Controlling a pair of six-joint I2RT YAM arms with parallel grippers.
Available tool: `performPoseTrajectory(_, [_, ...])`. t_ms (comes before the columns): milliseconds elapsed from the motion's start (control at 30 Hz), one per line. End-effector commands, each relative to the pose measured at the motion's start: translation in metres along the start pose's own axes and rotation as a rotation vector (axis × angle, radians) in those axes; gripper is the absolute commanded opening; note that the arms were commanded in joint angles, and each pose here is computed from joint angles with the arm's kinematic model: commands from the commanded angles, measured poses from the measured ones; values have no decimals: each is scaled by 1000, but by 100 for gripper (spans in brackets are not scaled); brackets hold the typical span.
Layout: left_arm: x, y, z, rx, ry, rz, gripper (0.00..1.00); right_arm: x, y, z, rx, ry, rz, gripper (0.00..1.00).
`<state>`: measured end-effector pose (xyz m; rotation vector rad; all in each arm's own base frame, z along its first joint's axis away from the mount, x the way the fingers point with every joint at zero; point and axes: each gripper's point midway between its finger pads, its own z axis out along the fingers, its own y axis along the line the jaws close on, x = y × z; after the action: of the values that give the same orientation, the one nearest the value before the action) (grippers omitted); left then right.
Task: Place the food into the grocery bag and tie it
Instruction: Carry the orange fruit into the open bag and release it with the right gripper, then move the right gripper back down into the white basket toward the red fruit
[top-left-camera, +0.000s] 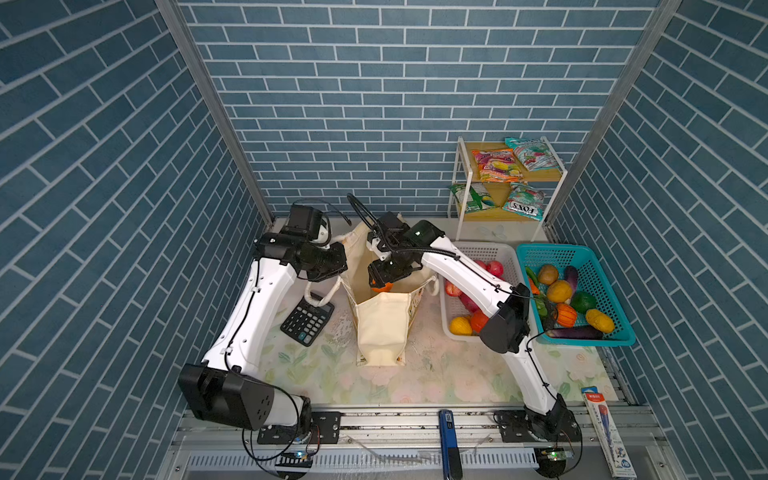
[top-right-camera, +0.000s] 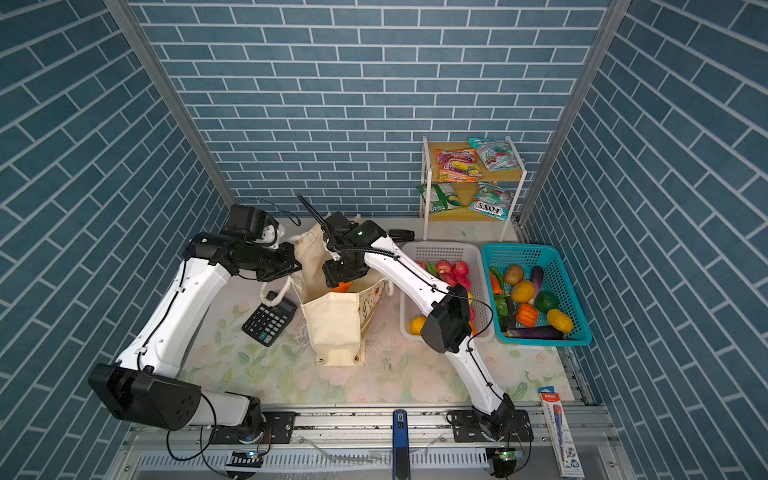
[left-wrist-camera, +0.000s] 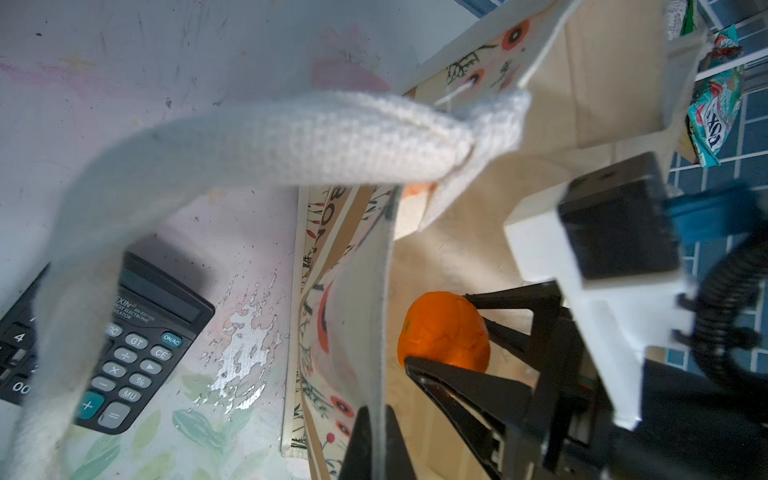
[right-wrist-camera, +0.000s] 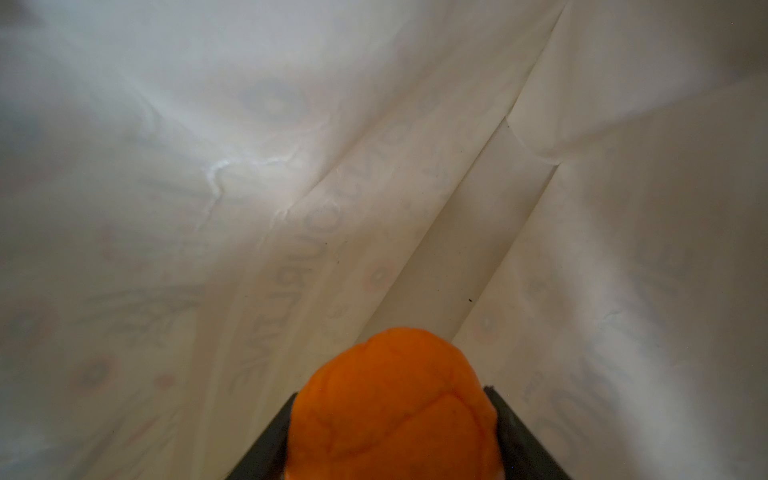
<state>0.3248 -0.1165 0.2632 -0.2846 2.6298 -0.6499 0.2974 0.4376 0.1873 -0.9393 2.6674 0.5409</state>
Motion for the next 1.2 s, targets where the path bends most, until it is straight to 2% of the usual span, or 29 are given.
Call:
performPoseTrajectory(0, [-4, -1, 1, -4, -20, -15, 0, 4, -3, 3, 63, 1, -55, 54])
performPoseTrajectory(500, [-4, 0, 3, -2, -22, -18, 0, 27, -28, 41, 154, 66, -44, 64])
performPoseTrajectory(600, [-3, -1, 4, 5, -18, -16, 0, 24, -29, 36, 168, 51, -50, 73])
performPoseTrajectory(700, [-4, -1, 5, 6, -20, -16, 0, 19, -28, 25, 172, 16, -58, 86])
performPoseTrajectory(900, [-4, 0, 6, 4, -21, -16, 0, -8, -26, -25, 188, -145, -68, 98])
performPoseTrajectory(1167, [-3, 1, 7, 5, -24, -16, 0, -51, -59, -146, 257, -447, 45, 99])
